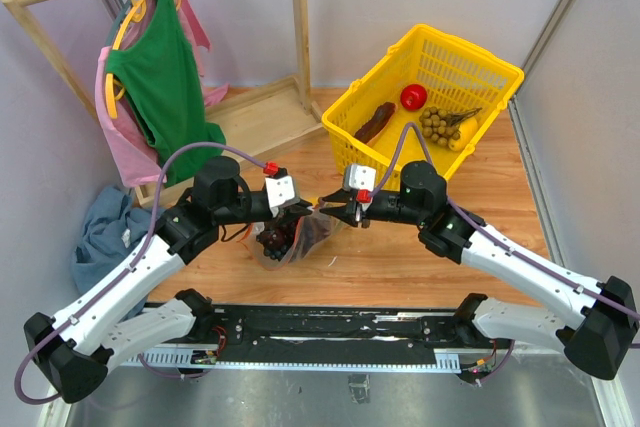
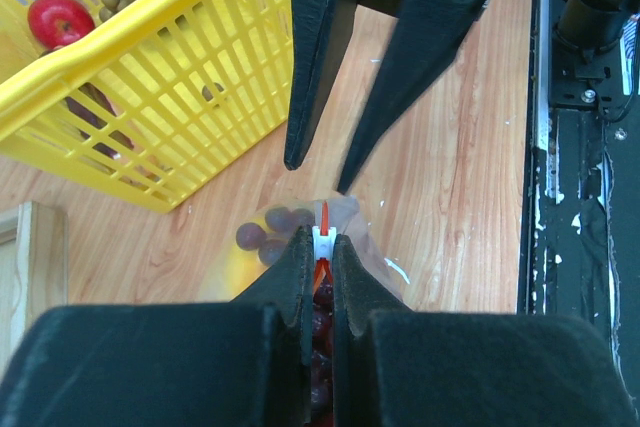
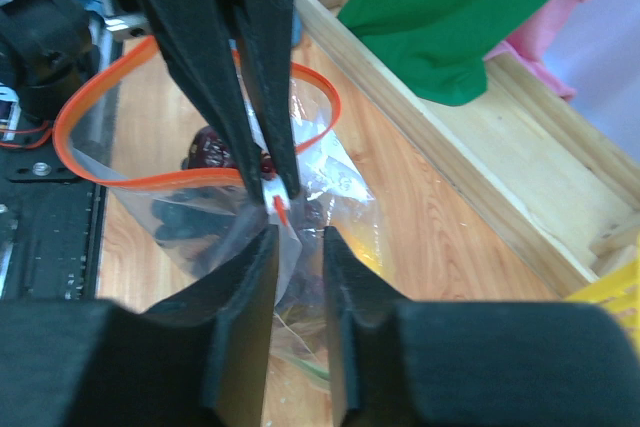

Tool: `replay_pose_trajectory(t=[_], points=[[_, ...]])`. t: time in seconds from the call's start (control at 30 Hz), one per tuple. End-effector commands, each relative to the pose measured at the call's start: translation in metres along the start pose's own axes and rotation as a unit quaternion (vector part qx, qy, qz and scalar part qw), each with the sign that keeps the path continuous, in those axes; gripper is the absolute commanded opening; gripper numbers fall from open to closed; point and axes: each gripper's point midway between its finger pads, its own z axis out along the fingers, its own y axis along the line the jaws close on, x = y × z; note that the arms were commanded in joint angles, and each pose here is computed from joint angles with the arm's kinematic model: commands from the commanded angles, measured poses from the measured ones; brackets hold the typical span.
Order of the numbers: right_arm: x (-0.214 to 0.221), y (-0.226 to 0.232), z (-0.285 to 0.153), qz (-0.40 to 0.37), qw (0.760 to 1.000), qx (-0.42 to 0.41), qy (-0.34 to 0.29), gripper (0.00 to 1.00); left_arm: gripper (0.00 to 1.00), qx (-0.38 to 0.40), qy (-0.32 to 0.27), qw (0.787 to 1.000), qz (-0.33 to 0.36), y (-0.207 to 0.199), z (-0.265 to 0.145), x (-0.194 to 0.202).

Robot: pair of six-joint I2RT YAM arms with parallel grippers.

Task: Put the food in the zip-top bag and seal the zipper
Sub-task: Zip the zipper food storage bag at the center of the board.

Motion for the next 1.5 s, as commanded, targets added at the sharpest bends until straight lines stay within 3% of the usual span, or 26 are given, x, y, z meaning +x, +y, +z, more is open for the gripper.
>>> replay_pose_trajectory(t=[0.0, 0.33, 0.5, 0.87, 1.47], points=[[-0.015, 0.004, 0.001, -0.028, 0.999, -0.030, -0.025, 0.30, 0.00, 0.012, -0.017, 1.000, 0.007, -0.003, 0.000, -0.011], [-0.010, 0.003, 0.015, -0.024, 0.998, -0.055, -0.010, 0.23, 0.00, 0.018, -0.020, 1.000, 0.009, -0.006, 0.000, -0.011], [-0.006, 0.002, 0.015, -0.023, 0.998, -0.056, 0.002, 0.01, 0.00, 0.018, -0.020, 1.000, 0.010, -0.006, -0.001, -0.012], [-0.010, -0.018, 0.006, -0.019, 1.000, 0.016, 0.002, 0.01, 0.00, 0.003, -0.011, 1.000, 0.005, -0.003, -0.001, -0.006], [0.000, -0.032, -0.001, -0.007, 0.998, 0.057, 0.016, 0.01, 0.00, -0.017, -0.008, 1.000, 0.005, 0.005, -0.003, -0.007]])
